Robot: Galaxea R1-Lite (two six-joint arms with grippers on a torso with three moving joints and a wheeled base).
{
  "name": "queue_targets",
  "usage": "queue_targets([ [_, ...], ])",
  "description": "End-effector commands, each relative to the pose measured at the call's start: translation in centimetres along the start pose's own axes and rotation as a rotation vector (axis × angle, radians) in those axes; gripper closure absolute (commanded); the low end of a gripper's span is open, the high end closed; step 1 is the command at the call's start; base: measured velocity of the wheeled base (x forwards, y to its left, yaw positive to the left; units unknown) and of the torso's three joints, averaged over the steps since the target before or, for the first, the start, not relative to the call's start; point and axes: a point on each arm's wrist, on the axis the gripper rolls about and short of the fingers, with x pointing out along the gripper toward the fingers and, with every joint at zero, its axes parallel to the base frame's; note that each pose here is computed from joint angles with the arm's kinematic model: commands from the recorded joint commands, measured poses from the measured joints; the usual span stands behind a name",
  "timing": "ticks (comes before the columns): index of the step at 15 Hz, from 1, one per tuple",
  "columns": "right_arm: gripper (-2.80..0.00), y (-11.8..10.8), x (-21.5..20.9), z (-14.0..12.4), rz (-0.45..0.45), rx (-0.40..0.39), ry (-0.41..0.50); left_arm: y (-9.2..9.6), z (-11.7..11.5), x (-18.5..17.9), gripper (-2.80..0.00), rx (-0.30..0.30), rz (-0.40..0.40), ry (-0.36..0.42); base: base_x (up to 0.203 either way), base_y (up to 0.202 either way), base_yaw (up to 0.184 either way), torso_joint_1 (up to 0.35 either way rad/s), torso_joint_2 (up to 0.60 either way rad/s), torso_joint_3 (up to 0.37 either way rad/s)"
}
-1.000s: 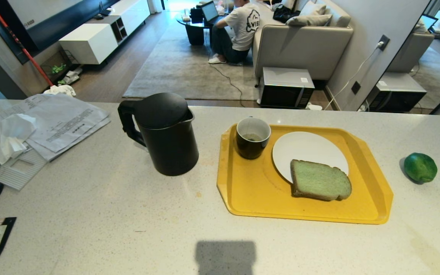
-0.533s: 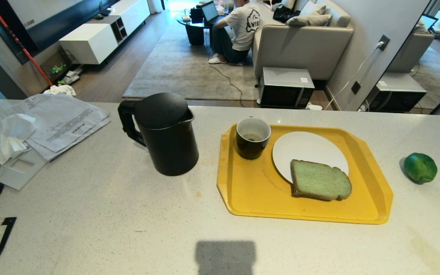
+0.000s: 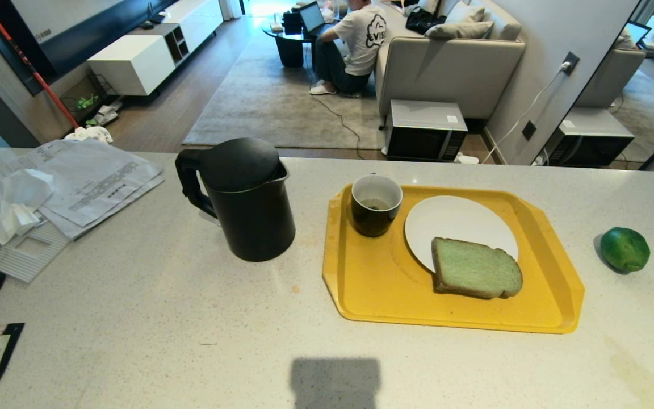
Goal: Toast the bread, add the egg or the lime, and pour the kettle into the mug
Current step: Pick up the bread slice
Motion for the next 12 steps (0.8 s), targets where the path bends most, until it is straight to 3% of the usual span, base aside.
queue_targets([
  [1,0.0,0.0,0.0,0.0,0.0,-0.002,0.002,0.0,0.0,0.0,0.0,0.0,0.0,0.001,0.0,0.0,0.0,0.0,0.0,0.0],
  [3,0.0,0.0,0.0,0.0,0.004,-0.009,0.001,0.0,0.0,0.0,0.0,0.0,0.0,0.0,0.0,0.0,0.0,0.0,0.0,0.0],
  [5,0.0,0.0,0.0,-0.1,0.014,-0.079,0.007,0.0,0.0,0.0,0.0,0.0,0.0,0.001,0.0,0.0,0.0,0.0,0.0,0.0],
  [7,0.0,0.0,-0.1,0.3,0.015,-0.073,-0.005,0.0,0.0,0.0,0.0,0.0,0.0,0.0,0.0,0.0,0.0,0.0,0.0,0.0],
  [9,0.0,0.0,-0.6,2.8,0.019,-0.073,-0.031,0.0,0.0,0.0,0.0,0.0,0.0,0.0,0.0,0.0,0.0,0.0,0.0,0.0],
  [12,0.0,0.1,1.0,9.6,0.06,-0.034,0.066,0.0,0.0,0.0,0.0,0.0,0.0,0.0,0.0,0.0,0.0,0.0,0.0,0.0],
])
